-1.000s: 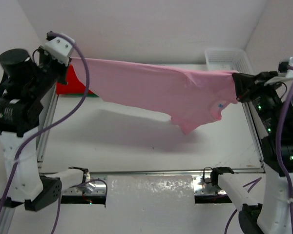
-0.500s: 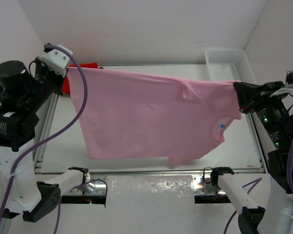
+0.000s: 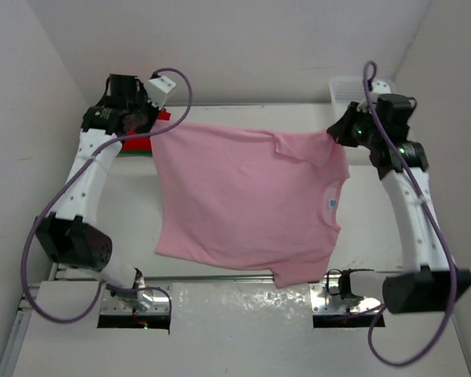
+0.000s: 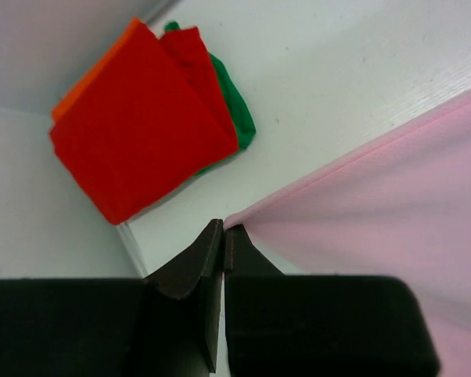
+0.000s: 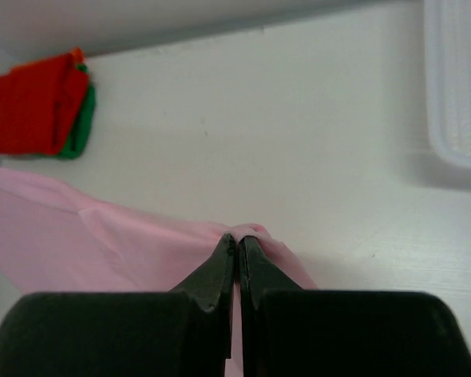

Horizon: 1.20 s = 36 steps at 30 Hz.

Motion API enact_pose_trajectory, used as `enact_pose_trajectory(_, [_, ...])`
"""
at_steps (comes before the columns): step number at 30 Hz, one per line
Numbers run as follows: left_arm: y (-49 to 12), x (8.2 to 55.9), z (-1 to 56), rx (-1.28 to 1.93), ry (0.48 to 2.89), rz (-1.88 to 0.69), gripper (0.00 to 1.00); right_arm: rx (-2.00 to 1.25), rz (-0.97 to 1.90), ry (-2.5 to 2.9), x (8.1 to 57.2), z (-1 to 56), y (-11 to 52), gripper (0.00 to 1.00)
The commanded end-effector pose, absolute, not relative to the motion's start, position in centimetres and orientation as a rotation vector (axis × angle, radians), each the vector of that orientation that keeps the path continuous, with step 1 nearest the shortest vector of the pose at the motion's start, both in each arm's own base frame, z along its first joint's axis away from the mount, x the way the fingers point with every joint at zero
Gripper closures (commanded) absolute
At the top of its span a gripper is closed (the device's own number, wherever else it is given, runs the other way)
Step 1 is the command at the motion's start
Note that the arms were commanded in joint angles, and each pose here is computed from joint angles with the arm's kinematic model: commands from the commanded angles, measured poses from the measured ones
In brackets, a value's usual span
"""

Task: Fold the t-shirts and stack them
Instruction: Flatten out the tshirt

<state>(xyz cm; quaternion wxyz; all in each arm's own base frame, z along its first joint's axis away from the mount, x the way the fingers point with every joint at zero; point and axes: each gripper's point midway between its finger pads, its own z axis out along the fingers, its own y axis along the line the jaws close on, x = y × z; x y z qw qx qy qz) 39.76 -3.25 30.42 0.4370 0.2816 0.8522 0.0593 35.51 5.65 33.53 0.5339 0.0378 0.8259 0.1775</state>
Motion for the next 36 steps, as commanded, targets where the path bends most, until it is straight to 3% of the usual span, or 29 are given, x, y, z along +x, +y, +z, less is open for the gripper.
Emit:
enact_pose_trajectory(1, [-3.6, 44.1, 29.5, 0.695, 2.053, 0.170, 1.00, 0.105, 0.432, 1.998, 40.6, 29.7, 5.6, 1.00])
enact_pose_trajectory(10, [-3.8, 55.1, 16.7, 0.663, 2.185, 0.195, 1.00, 0.106, 0.446, 2.255, 51.6, 15.1, 6.0, 1.00])
enact_pose_trajectory(15, [-2.6, 60.6, 13.7, 0.581, 2.192, 0.297, 1.00, 0.122, 0.439, 2.293, 58.4, 9.8, 6.0, 1.00])
enact_pose_trajectory(26, [-1.7, 60.9, 9.5, 0.638, 2.217, 0.333, 1.00, 0.234, 0.477, 2.275, 60.8, 7.8, 3.6, 1.00])
enact_pose_trajectory(27, [-1.8, 61.0, 9.3, 0.643, 2.214, 0.327, 1.00, 0.233, 0.477, 2.275, 61.1, 7.5, 3.5, 0.95])
enact_pose_trajectory(28, [-1.9, 61.1, 9.1, 0.646, 2.216, 0.320, 1.00, 0.232, 0.478, 2.278, 61.6, 6.8, 3.5, 0.76])
enact_pose_trajectory(30, [-2.5, 61.3, 8.6, 0.654, 2.218, 0.300, 1.00, 0.215, 0.474, 2.260, 62.5, 7.3, 3.5, 0.63])
enact_pose_trajectory(31, [-2.6, 61.3, 8.4, 0.653, 2.222, 0.293, 1.00, 0.195, 0.460, 2.271, 62.7, 6.5, 3.3, 0.46])
enact_pose_trajectory(33, [-2.9, 61.4, 8.2, 0.658, 2.222, 0.288, 1.00, 0.174, 0.429, 2.274, 63.0, 6.7, 3.0, 0.38])
enact_pose_trajectory(36, [-3.1, 61.3, 8.1, 0.668, 2.224, 0.281, 1.00, 0.138, 0.392, 2.255, 63.0, 8.6, 2.6, 0.37])
